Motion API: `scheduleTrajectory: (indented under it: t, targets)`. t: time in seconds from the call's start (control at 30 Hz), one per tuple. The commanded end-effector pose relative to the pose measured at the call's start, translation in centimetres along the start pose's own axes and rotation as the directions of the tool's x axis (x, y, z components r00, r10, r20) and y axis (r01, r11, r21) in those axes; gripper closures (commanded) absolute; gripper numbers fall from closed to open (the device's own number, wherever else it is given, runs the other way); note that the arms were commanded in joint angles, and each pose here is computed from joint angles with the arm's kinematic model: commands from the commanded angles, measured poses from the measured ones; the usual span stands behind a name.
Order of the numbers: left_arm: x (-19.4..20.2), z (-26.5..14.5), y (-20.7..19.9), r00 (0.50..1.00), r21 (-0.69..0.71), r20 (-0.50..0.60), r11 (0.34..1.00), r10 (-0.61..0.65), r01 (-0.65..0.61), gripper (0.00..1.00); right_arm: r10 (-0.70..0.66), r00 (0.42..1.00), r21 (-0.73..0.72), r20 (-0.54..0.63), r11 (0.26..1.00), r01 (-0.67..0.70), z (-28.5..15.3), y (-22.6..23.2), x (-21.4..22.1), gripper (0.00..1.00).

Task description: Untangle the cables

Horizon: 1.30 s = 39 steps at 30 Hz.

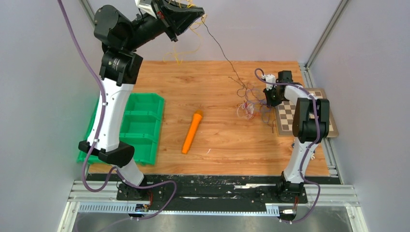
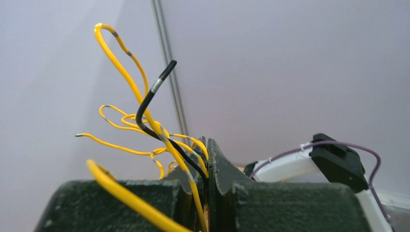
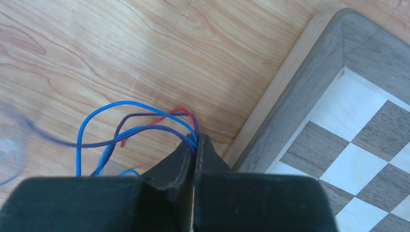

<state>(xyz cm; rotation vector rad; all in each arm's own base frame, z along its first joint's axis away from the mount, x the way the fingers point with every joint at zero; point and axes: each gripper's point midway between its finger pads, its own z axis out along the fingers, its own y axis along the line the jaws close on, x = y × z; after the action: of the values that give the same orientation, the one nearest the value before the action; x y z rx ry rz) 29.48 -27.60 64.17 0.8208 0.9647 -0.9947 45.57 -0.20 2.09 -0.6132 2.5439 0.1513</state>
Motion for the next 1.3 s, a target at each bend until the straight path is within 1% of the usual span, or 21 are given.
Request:
scheduleTrajectory:
  t: [0.0,0.13,0.17,0.27,0.37,0.43,0.47,0.57,0.73,0.83,0.87,0.9,0.93,0.97,1.0,1.03,1.07,1.1,1.13,1.17,1.27]
  targets:
    - [-5.4,-0.2,1.0,0.974,-0.097,0.165,0.985,0.155,-0.140,1.00,-0.038,0.997,0.048,-0.071,0.998,0.041,0.8,-1.3,1.6,1.00]
    - [-5.4,0.2,1.5,0.968,-0.099,0.185,0.984,0.167,-0.151,1.00,-0.043,0.999,-0.011,-0.033,0.999,0.043,0.2,0.0,0.6,1.00]
    - [-5.6,0.2,1.6,0.964,-0.107,0.190,0.980,0.184,-0.166,1.00,-0.042,0.999,-0.028,-0.028,0.999,0.042,-0.1,0.4,0.4,0.95]
    - [-6.0,0.4,1.9,0.956,-0.115,0.211,0.976,0.204,-0.183,1.00,-0.041,0.999,-0.161,-0.002,0.986,0.040,-1.6,2.9,-0.8,0.62]
    - [-3.6,0.8,1.3,0.983,-0.045,0.164,0.996,0.082,-0.075,1.00,-0.018,0.994,-0.305,0.112,0.951,0.052,-5.7,5.4,-5.3,0.37]
    - [-1.0,0.8,1.0,0.994,-0.006,0.111,1.000,-0.002,0.003,1.00,-0.001,0.972,-0.385,0.235,0.918,0.094,-9.9,7.2,-9.2,0.23]
    - [1.8,0.9,1.5,0.996,-0.003,0.063,0.998,-0.056,0.056,1.00,0.006,0.954,-0.418,0.301,0.900,0.126,-12.2,8.1,-11.1,0.18]
    - [5.5,0.7,0.6,0.988,0.053,-0.016,0.986,-0.155,0.155,1.00,0.022,0.873,-0.495,0.487,0.830,0.255,-19.6,11.7,-16.1,0.02]
    - [11.0,0.5,-0.4,0.930,0.107,-0.143,0.929,-0.339,0.355,0.94,-0.016,0.776,-0.539,0.630,0.711,0.452,-25.8,19.2,-20.1,0.00]
    - [15.2,0.0,-0.7,0.875,0.091,-0.229,0.885,-0.427,0.456,0.90,-0.023,0.775,-0.554,0.632,0.686,0.472,-25.6,21.4,-20.4,0.00]
    - [16.2,-0.3,-0.8,0.862,0.084,-0.254,0.878,-0.438,0.471,0.83,-0.020,0.784,-0.564,0.620,0.683,0.464,-25.2,21.5,-20.1,0.00]
    - [18.5,-1.1,-1.4,0.815,0.064,-0.322,0.847,-0.483,0.527,0.78,-0.015,0.797,-0.572,0.603,0.688,0.446,-24.5,21.4,-19.7,0.00]
    - [19.6,-1.7,-1.6,0.816,0.070,-0.354,0.857,-0.458,0.511,0.68,-0.010,0.810,-0.576,0.586,0.698,0.425,-23.9,21.1,-19.3,0.00]
    - [21.3,-3.0,-2.6,0.756,0.041,-0.425,0.823,-0.498,0.566,0.63,-0.005,0.819,-0.581,0.574,0.702,0.412,-23.6,20.8,-18.8,0.00]
    - [22.2,-3.8,-2.8,0.777,0.065,-0.456,0.855,-0.434,0.515,0.49,-0.002,0.826,-0.584,0.564,0.707,0.400,-23.3,20.6,-18.3,0.00]
    - [23.8,-5.9,-3.3,0.699,-0.015,-0.525,0.826,-0.486,0.563,0.43,-0.009,0.832,-0.574,0.554,0.720,0.390,-22.9,20.3,-17.8,0.00]
    - [24.8,-7.2,-3.0,0.711,-0.015,-0.554,0.860,-0.432,0.511,0.35,-0.022,0.837,-0.563,0.546,0.731,0.386,-22.5,20.2,-17.2,0.00]
    - [26.6,-10.2,-2.5,0.626,-0.130,-0.596,0.830,-0.503,0.542,0.32,-0.040,0.842,-0.547,0.538,0.743,0.385,-22.1,20.0,-16.5,0.00]
    - [27.6,-11.9,-1.7,0.618,-0.161,-0.612,0.842,-0.494,0.514,0.28,-0.055,0.850,-0.535,0.523,0.755,0.378,-21.4,19.8,-15.7,0.01]
    - [29.0,-15.0,-0.6,0.563,-0.259,-0.610,0.812,-0.557,0.523,0.27,-0.067,0.860,-0.529,0.506,0.764,0.370,-20.7,19.7,-14.9,0.01]
    - [30.6,-19.9,2.4,0.560,-0.369,-0.598,0.817,-0.574,0.443,0.25,-0.089,0.890,-0.536,0.447,0.770,0.346,-18.5,19.7,-12.5,0.05]
